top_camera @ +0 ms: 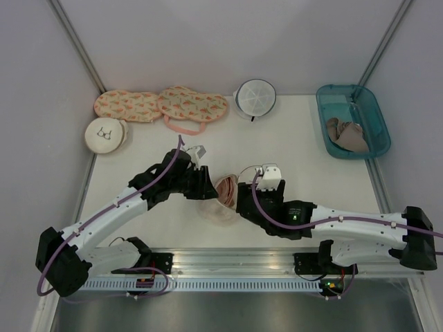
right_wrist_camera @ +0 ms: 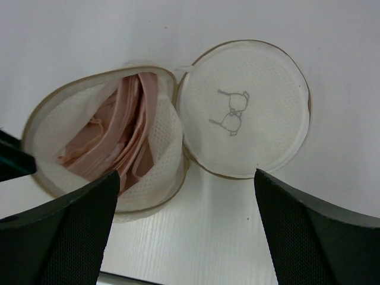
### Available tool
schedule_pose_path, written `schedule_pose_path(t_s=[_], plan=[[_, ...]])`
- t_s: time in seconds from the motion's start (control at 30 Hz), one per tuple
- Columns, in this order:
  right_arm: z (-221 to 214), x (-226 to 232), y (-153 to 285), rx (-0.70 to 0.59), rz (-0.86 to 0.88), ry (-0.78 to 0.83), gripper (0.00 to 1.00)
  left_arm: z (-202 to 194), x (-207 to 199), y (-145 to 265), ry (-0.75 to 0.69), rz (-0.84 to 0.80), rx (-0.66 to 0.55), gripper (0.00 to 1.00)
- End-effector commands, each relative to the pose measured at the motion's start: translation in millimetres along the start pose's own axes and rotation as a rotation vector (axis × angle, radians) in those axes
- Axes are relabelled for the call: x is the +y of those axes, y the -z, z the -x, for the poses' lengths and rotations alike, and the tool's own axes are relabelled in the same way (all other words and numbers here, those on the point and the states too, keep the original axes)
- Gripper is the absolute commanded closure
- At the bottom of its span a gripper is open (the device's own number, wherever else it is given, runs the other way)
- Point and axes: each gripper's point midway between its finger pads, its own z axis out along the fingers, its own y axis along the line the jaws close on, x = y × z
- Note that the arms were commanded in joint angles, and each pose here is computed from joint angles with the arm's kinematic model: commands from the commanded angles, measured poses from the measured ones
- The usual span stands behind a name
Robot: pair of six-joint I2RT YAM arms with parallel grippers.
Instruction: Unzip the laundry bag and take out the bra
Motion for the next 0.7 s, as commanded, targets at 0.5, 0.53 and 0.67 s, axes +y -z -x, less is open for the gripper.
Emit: schedule_pose_path(t_s=[0.5, 0.53, 0.67], plan=[[-7, 62, -74, 0.104, 0.231, -0.078, 0.04, -17, 5, 1, -0.035, 0.001, 0.009, 0.98], [-8, 66, -75, 0.11, 0.238, -0.081, 0.04, -19, 6, 1, -0.033, 0.004, 0.011, 0.98], [-20, 76, -83, 0.144, 0.259, -0.08, 0.06, -21, 9, 3, -0.028, 0.006, -0.005, 0.98]])
